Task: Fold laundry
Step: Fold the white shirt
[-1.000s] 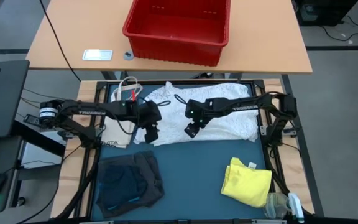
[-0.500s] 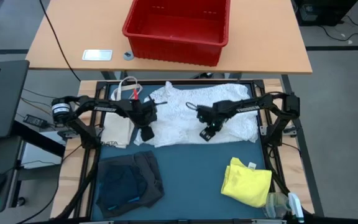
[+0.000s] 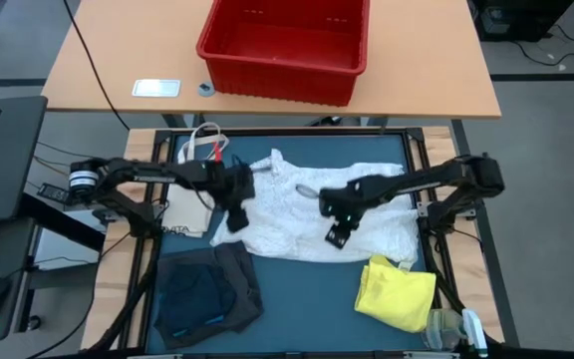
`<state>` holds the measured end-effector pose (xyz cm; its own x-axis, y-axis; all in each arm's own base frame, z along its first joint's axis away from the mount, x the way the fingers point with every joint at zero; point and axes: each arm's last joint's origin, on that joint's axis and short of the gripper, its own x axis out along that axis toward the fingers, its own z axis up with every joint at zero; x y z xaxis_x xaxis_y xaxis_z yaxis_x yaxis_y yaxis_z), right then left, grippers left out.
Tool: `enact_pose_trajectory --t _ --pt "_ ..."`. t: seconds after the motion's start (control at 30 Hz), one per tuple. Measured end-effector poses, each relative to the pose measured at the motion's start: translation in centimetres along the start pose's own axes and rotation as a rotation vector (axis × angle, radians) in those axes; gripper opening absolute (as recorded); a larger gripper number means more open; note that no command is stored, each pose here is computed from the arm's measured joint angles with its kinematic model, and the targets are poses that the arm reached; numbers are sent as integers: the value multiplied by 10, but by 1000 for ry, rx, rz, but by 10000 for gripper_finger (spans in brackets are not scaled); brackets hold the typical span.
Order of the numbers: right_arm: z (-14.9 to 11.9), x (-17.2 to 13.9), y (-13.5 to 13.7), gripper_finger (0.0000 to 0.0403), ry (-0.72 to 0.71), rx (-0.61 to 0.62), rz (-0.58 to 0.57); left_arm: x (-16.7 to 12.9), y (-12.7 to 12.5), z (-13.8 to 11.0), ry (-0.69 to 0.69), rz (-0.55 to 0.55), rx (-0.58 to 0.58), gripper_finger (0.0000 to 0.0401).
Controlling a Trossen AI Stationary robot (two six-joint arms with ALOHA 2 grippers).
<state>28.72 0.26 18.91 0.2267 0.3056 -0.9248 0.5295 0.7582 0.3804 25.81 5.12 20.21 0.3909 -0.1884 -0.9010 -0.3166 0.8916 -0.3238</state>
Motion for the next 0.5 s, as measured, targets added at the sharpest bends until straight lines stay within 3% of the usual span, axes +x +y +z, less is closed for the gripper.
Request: enact_pose_trajectory --t 0.2,0.4,0.5 --pt "12 -54 -36 114 -206 77 -20 -42 41 47 -245 60 76 156" --pt "18 -84 -71 114 -315 212 -19 -35 109 88 -333 119 146 156" --pt "18 -90 -79 114 -327 253 -23 -29 140 112 -345 188 102 156"
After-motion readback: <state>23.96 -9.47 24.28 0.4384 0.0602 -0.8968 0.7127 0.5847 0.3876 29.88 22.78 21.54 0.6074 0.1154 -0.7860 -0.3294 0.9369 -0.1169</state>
